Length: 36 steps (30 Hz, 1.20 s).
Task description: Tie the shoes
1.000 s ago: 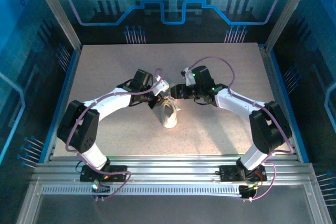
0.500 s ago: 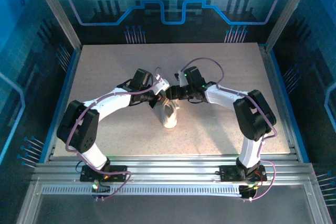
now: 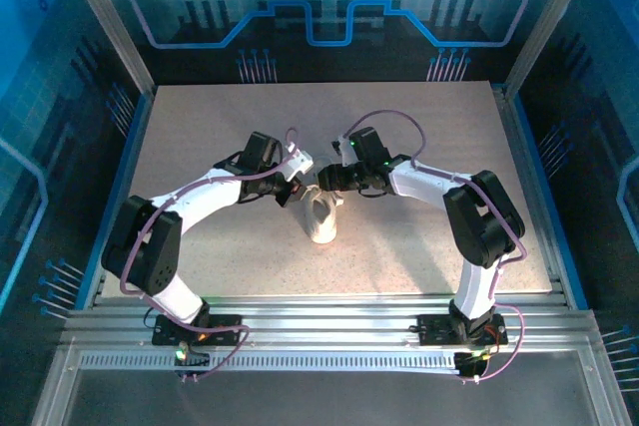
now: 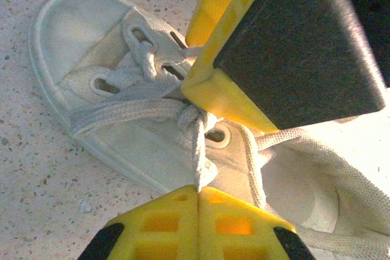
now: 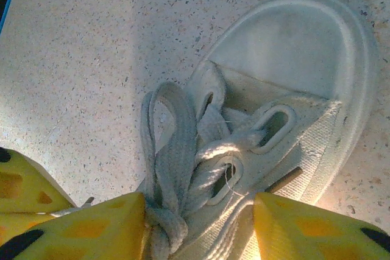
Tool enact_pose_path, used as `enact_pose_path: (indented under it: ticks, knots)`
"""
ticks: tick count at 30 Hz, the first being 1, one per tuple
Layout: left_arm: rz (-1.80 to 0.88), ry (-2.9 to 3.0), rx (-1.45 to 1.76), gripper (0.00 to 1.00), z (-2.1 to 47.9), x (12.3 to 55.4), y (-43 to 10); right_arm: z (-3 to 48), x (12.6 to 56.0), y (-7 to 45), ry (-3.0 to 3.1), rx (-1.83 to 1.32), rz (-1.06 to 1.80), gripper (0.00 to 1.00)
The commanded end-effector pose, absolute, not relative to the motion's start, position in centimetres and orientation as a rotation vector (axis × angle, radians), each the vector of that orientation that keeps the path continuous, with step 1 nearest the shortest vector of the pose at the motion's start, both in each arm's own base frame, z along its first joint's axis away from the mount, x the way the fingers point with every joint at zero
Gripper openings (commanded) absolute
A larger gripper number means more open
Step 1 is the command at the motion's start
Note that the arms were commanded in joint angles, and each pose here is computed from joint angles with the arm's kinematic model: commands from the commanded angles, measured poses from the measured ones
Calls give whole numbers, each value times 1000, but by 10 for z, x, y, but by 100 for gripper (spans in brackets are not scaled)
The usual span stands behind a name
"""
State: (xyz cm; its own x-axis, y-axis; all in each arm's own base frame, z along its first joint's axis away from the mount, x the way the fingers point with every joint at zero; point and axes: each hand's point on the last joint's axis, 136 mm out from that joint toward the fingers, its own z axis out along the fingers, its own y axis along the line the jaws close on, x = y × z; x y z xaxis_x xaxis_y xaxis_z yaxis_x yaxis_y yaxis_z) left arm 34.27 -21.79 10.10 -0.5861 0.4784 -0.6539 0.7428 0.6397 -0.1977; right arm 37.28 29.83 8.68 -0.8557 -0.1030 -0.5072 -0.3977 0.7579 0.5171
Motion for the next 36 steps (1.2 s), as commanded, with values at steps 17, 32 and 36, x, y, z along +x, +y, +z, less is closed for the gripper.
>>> enact_pose_path:
  ticks: [17,32,36]
  knots:
    - [-869,2400,389,39,137,360,-182,156,357,255,2410,-366,957,61]
    - [-644,2362,100,99,172,386,-141,118,308,255,2478,-466,856,60]
    - [-438,2297,-362,99,176,389,-89,110,305,256,2501,-488,833,60]
